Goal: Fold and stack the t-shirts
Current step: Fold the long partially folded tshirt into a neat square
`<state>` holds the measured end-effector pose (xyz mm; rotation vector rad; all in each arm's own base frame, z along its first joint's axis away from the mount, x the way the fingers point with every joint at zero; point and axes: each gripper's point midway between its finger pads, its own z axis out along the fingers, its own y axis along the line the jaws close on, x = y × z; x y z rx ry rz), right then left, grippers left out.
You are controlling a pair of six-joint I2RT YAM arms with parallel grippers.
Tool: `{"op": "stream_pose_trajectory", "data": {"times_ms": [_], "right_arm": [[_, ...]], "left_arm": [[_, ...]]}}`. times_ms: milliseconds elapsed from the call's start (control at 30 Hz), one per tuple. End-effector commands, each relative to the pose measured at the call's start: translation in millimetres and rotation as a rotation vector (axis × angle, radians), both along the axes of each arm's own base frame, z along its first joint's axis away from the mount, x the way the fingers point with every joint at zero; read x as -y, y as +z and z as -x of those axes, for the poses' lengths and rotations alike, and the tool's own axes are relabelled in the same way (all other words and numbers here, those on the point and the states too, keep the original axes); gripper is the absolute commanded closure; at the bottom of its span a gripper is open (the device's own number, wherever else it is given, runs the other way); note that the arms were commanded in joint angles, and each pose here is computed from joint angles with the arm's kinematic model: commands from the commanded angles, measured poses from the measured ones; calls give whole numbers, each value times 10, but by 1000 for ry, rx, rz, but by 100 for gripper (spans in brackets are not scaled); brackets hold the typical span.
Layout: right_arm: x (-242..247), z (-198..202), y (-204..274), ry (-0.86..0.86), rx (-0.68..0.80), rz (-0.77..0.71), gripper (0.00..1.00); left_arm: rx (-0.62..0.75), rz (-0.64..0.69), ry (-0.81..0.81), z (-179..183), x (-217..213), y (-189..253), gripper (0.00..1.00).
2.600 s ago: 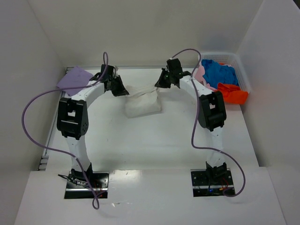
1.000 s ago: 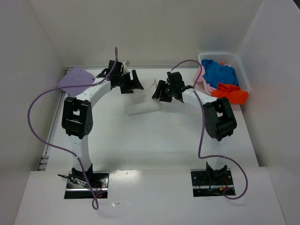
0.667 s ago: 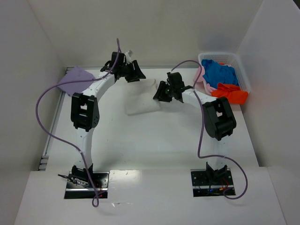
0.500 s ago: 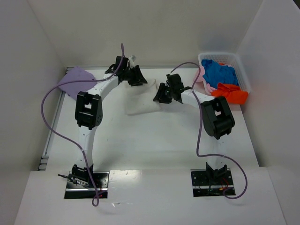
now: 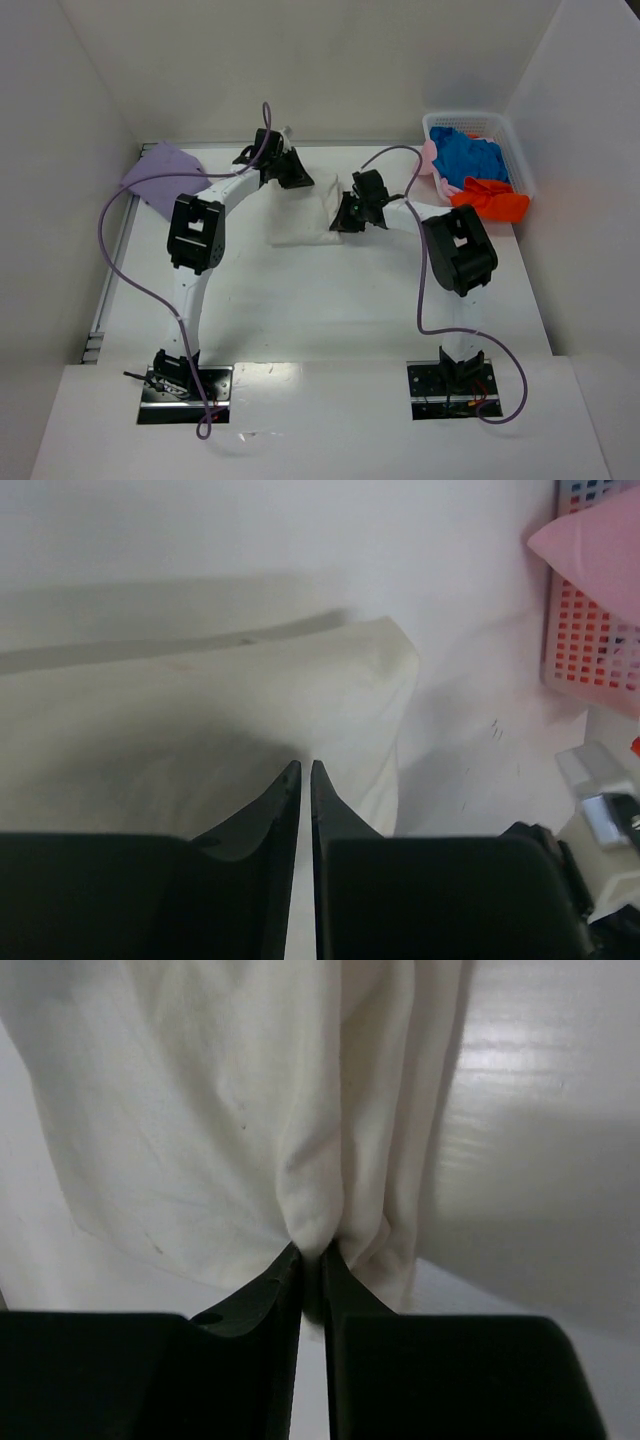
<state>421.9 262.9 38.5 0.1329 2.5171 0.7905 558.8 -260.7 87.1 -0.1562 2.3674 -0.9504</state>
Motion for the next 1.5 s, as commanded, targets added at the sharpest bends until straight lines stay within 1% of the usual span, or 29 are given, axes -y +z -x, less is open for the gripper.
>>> {"op": "stream_pose_trajectory", "data": {"times_ms": [0, 100, 233, 400, 500, 667, 767, 833, 1000, 1033, 1067, 1233, 1367, 1467], "right_arm": [[-22, 247, -166, 18, -53, 26, 86], [1, 295, -106, 18, -46, 23, 87], [10, 314, 51, 18, -22, 12, 87], [8, 316, 424, 12, 41, -24, 87], [22, 382, 533, 18, 57, -39, 87], [88, 529, 402, 12, 23, -30, 87], [87, 629, 315, 13, 6, -30, 87], [47, 662, 340, 16, 9, -40, 87], [51, 821, 179, 14, -38, -23, 87], [39, 799, 230, 14, -20, -32, 87], [55, 837, 184, 7, -38, -31, 87], [83, 825, 185, -6, -25, -23, 86], [116, 818, 162, -20, -26, -6, 86], [165, 803, 183, -41, -24, 18, 81]], "left_arm": [[22, 14, 42, -119, 2, -63, 86], [45, 28, 47, -176, 21, 42, 86], [43, 35, 37, -162, 36, 49, 86], [48, 48, 13, -117, 111, 114, 83], [39, 46, 14, -103, 107, 100, 82], [34, 44, -17, -32, 216, 111, 82], [33, 43, -17, -47, 221, 84, 82], [12, 37, -27, 0, 276, -5, 82], [-22, 19, -50, 81, 366, -207, 82], [-33, 8, -41, 89, 344, -235, 82], [-41, 5, -41, 108, 338, -272, 82], [-87, -28, -22, 176, 275, -494, 83], [-78, -45, -13, 153, 247, -510, 83], [-74, -44, -15, 133, 198, -507, 83]]}}
